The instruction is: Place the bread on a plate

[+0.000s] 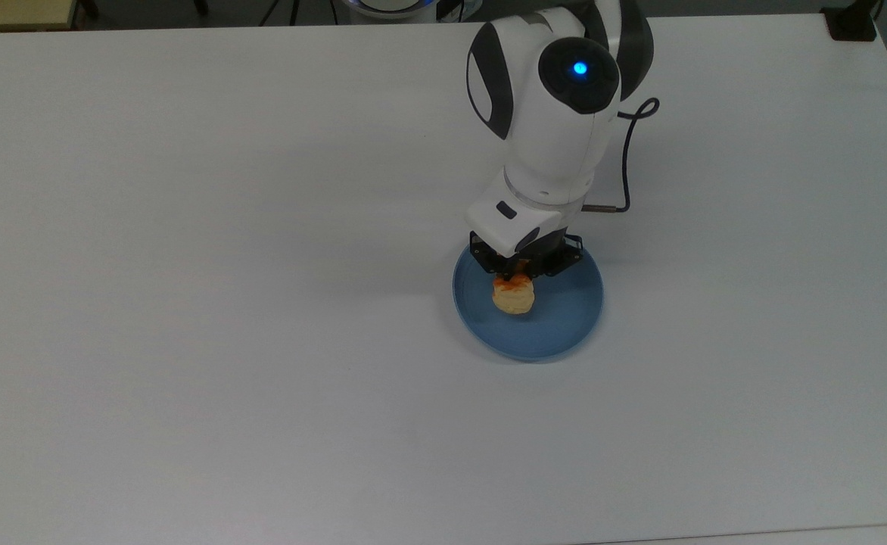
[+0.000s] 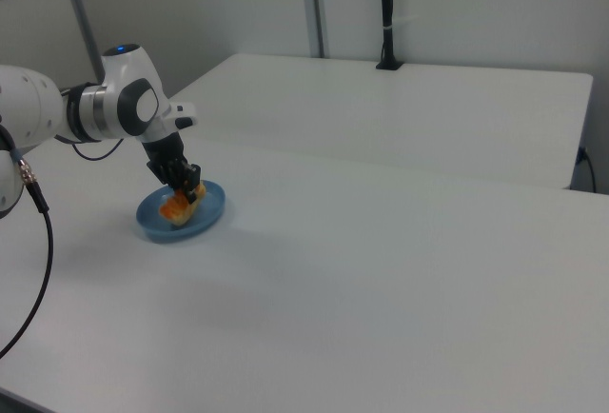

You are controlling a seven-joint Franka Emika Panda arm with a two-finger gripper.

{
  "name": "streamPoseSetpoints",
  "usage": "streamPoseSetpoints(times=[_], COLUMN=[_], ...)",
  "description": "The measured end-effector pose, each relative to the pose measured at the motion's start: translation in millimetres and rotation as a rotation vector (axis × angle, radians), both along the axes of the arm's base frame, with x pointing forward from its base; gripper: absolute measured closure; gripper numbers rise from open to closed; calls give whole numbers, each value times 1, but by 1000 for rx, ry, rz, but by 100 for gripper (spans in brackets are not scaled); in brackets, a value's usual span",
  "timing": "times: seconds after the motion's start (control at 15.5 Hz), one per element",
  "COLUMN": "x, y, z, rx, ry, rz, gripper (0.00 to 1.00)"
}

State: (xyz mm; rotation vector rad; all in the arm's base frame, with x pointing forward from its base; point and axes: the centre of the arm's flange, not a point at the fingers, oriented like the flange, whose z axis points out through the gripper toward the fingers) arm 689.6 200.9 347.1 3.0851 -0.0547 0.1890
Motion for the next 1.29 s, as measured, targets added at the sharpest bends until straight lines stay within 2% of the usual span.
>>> streamPoseSetpoints(times=[0.32, 0.52, 0.91, 1.1, 1.29], x=[4, 7, -15, -35, -74], y=[3, 1, -31, -80, -149], z=[1, 23, 105, 144, 198], rx=[3, 10, -8, -21, -34], ry=[-28, -55, -18, 36, 122], rz=[-34, -41, -92, -110, -44], gripper=[29, 0, 0, 0, 0])
